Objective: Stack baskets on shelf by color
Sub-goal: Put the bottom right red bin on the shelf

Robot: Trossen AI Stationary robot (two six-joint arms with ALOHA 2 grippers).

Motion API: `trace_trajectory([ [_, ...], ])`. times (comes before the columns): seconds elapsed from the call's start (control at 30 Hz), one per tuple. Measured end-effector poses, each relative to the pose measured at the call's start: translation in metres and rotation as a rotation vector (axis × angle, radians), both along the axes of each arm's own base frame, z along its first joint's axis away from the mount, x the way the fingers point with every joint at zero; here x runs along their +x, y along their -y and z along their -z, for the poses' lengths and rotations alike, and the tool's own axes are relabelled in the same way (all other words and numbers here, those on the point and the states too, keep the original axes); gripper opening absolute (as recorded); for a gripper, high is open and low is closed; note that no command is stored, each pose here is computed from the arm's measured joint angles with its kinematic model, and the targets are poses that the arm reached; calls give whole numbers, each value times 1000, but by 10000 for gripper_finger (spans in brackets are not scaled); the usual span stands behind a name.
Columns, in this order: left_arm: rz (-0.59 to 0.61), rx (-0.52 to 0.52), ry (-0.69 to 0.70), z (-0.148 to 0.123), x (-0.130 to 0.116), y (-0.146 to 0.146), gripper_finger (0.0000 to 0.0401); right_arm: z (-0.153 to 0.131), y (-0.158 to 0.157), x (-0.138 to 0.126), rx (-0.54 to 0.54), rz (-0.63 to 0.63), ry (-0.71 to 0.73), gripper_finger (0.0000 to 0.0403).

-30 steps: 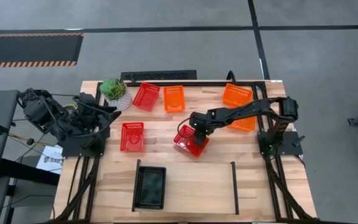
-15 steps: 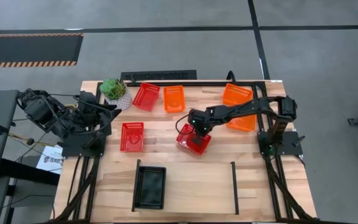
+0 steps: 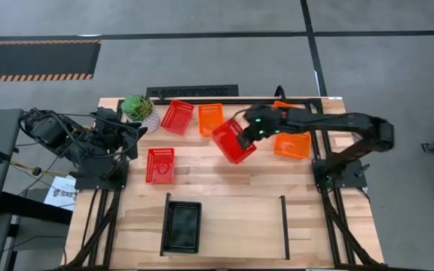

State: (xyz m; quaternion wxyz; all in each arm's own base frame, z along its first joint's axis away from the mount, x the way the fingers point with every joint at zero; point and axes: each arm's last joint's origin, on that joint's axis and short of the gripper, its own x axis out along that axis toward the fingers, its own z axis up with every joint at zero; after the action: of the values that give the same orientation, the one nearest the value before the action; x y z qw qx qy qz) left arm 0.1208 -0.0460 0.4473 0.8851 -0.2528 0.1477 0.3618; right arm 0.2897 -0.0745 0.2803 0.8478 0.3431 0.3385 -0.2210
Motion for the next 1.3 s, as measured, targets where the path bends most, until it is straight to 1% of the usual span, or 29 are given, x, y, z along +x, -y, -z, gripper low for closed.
trace_trajectory([
  [0.1,-24,-15,14,0,1,-2,138,-28,-21,-16,86,70,120,4],
  [0.17,-44,-29,27,0,1,-3,138,-44,-40,-26,128,91,192,6],
  [0.3,-89,-37,56,-1,2,-6,138,-68,-85,-46,185,100,309,5],
  [0.4,-125,-38,82,-1,2,-8,138,-90,-120,-60,232,81,395,4],
  [0.47,-140,-45,93,-1,3,-9,138,-107,-141,-68,246,73,456,5],
  [0.57,-146,-40,98,-2,4,-10,138,-131,-165,-72,247,66,531,5],
  [0.67,-133,-19,81,-2,5,-10,138,-144,-181,-72,204,82,523,3],
  [0.77,-130,-16,78,-2,5,-10,138,-145,-192,-66,178,143,461,6],
  [0.93,-122,-28,73,-2,5,-9,138,-128,-210,-43,183,247,323,8],
  [1.1,-102,-29,51,-2,5,-9,138,-102,-229,-16,225,308,212,5],
  [1.3,-80,-20,26,-1,5,-9,138,-80,-255,-3,295,368,96,13],
])
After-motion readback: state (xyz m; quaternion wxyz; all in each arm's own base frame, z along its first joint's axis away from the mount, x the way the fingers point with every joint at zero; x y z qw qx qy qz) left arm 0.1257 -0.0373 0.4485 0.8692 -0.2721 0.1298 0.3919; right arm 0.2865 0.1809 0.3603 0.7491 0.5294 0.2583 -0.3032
